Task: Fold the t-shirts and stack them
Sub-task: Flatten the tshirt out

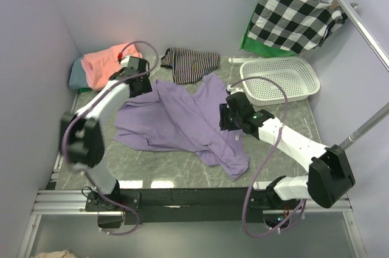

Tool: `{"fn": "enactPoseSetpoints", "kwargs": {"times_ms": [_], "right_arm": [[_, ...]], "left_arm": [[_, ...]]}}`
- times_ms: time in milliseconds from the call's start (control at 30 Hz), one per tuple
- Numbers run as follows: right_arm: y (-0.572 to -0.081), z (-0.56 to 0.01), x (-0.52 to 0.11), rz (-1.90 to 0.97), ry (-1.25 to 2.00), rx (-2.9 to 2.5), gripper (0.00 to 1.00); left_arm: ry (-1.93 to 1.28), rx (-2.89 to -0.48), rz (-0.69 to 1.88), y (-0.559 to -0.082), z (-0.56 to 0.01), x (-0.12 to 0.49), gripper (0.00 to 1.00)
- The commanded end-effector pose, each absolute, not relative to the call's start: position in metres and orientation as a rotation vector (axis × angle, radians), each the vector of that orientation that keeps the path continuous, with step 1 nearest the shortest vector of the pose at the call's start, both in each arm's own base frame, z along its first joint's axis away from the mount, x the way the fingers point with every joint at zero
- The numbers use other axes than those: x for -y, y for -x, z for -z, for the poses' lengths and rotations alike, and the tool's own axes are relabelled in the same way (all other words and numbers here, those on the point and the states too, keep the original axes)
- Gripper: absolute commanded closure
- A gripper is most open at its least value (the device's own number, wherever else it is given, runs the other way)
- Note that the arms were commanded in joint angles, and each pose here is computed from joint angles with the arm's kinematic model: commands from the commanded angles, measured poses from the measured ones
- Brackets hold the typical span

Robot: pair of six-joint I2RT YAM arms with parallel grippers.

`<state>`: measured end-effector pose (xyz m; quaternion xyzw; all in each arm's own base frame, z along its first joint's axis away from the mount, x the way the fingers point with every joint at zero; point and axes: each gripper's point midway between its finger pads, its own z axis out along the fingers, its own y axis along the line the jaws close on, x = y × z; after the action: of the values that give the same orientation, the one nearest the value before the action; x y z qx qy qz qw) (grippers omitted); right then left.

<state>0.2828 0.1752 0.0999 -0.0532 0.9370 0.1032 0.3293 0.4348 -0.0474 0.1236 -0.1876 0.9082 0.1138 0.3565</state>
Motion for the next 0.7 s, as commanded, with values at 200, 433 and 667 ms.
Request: {"fn": "enactPoseSetpoints", "kwargs": {"times_ms": [200, 433, 667], "right_arm": [[-0.261, -0.121, -0.203, -0.502, 0.229, -2.43, 0.5], [-0.259, -0.117, -0.207, -0.503, 0.247, -2.439, 0.51], [-0.258, -0.113, -0.212, -0.524, 0.273, -2.441, 0.51]], "left_arm": [[0.527, -2.306, 0.196, -0.313, -0.141, 0.094, 0.0], [0.779, -2.343, 0.125, -0.255, -0.099, 0.075, 0.08], [0.888, -2.299, 0.02, -0.248, -0.081, 0.056, 0.16]]}}
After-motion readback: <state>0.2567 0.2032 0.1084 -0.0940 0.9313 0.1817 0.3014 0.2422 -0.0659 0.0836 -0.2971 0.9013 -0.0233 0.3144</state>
